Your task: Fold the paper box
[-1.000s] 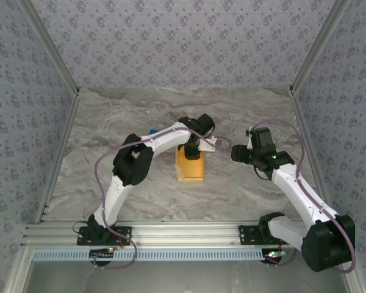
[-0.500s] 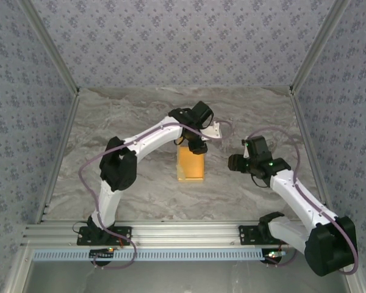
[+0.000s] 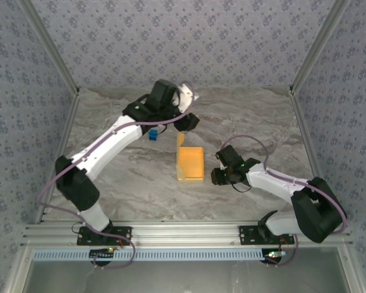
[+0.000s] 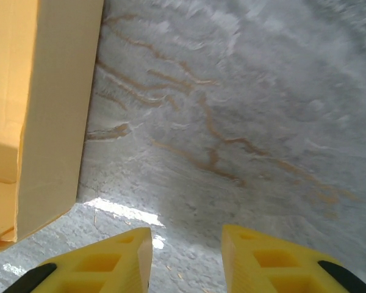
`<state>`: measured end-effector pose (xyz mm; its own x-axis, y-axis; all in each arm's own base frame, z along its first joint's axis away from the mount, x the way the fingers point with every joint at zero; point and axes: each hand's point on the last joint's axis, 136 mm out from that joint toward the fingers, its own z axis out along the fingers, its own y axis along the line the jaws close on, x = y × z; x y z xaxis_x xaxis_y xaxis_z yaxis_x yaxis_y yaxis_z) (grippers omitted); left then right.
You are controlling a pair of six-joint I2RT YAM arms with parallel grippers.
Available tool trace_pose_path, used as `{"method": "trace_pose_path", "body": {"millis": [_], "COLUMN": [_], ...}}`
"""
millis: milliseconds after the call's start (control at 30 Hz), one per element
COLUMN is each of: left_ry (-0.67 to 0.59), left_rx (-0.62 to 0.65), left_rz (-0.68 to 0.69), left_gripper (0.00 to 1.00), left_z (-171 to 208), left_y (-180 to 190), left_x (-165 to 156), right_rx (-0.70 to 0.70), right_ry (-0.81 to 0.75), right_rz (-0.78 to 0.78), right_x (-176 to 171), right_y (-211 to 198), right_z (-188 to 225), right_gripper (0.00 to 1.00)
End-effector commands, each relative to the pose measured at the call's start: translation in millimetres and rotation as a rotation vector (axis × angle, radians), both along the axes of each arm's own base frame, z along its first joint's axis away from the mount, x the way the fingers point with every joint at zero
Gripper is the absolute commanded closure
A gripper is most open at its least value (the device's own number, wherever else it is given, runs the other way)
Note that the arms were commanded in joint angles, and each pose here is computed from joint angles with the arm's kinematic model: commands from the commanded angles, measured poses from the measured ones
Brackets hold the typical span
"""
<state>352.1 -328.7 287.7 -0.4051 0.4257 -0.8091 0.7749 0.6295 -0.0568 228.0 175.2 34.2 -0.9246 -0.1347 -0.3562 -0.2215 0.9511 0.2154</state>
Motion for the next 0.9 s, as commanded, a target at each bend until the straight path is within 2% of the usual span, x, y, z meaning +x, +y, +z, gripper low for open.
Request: {"method": "trace_pose_path", "body": {"millis": [0,200,333,533,667,867], "left_ry": [0.03,0.117,0.157,0.281,0.401,0.543], "left_rx": [-0.075,-0.159,-0.17,-0.177,-0.146,-0.118], "left_rz": [0.219,0.461,0.562,0.693,0.69,0.564], "left_gripper": [0.46,0.46,0.46,0.45,0.45,0.51], "left_z": [-6,-35,-57,-114,-158,-201], "left_y": [32,101,135,177,177,137], "left_x": [16,30,30,27,24,20], "right_rx": [0.04,0.072,0.095,0.136,0.122,0.117], "right_ry": [-0.028,-0.04,-0.044,-0.067,-0.076,-0.075], "right_rz": [0.027,0.069,0.08,0.108,0.115,0.084], "right_x": [8,8,6,9,12,19], "right_y": [23,48,61,90,94,79], "right_z": [7,5,3,5,6,3], "right_gripper": [0.64,0.68,0.69,0.71,0.71,0.71]}}
